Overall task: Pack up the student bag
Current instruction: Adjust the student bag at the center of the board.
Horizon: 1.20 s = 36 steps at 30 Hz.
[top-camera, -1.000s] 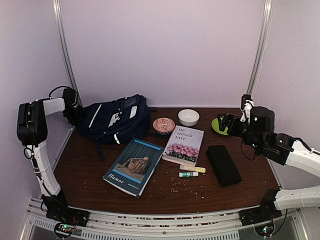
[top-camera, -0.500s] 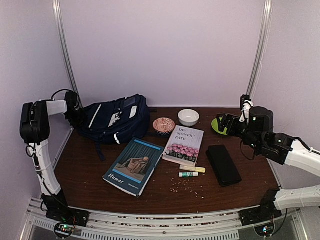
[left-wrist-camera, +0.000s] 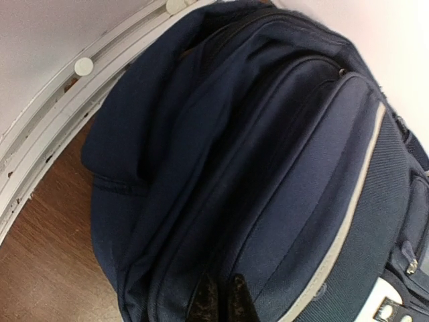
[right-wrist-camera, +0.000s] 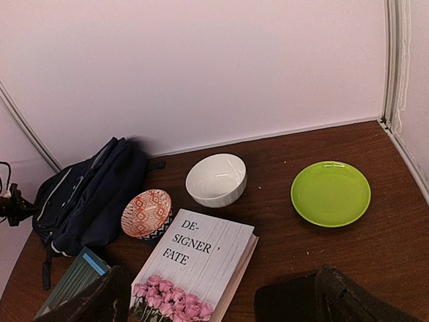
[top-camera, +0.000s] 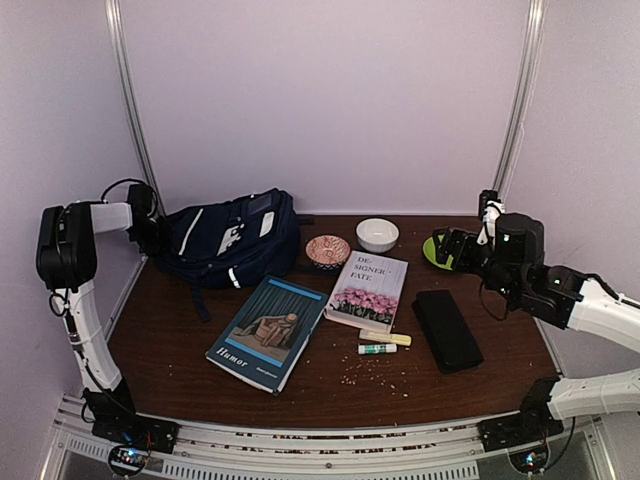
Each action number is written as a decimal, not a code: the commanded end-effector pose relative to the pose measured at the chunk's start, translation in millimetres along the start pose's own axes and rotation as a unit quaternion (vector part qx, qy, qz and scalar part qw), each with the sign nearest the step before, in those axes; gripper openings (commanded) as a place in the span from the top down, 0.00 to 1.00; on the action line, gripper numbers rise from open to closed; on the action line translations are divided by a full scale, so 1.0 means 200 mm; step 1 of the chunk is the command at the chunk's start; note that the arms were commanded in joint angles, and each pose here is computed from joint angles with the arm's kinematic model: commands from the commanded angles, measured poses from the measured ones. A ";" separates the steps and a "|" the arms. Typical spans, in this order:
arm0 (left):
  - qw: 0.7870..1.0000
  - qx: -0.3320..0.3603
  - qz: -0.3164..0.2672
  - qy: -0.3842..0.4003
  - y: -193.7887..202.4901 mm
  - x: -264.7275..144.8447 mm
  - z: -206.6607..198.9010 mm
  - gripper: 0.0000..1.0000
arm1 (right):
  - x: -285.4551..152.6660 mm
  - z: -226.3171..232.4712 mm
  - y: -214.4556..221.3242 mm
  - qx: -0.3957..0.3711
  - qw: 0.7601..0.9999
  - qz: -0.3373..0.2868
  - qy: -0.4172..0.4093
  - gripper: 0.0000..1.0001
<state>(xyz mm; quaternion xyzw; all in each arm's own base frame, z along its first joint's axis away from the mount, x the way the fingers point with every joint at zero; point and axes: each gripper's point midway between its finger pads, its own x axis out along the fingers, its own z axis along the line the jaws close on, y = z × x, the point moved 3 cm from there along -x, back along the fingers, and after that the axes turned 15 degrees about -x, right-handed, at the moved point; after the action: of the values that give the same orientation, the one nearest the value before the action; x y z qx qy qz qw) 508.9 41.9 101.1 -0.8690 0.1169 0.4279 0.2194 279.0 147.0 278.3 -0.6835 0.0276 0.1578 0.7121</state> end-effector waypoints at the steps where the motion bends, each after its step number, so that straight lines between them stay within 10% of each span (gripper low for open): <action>1: 0.998 0.000 -0.022 0.055 -0.04 -0.20 -0.14 1.00 | -0.02 -0.01 -0.09 0.011 1.000 -0.024 0.005 0.04; 19: 0.967 -0.025 -0.122 0.222 -0.09 -1.18 -0.46 1.00 | -0.08 0.01 -0.12 0.043 0.998 -0.029 -0.026 0.05; 36: 0.925 -0.103 -0.151 0.332 0.31 -1.77 -0.40 1.00 | -0.08 0.21 -0.10 0.174 0.976 -0.002 -0.131 0.06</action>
<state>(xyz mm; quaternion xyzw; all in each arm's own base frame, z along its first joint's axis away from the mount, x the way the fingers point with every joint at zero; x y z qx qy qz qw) 339.5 -37.5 358.7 -0.9624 0.0443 0.1954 0.1836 263.2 165.8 298.0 -0.5752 -0.0240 0.2109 0.7900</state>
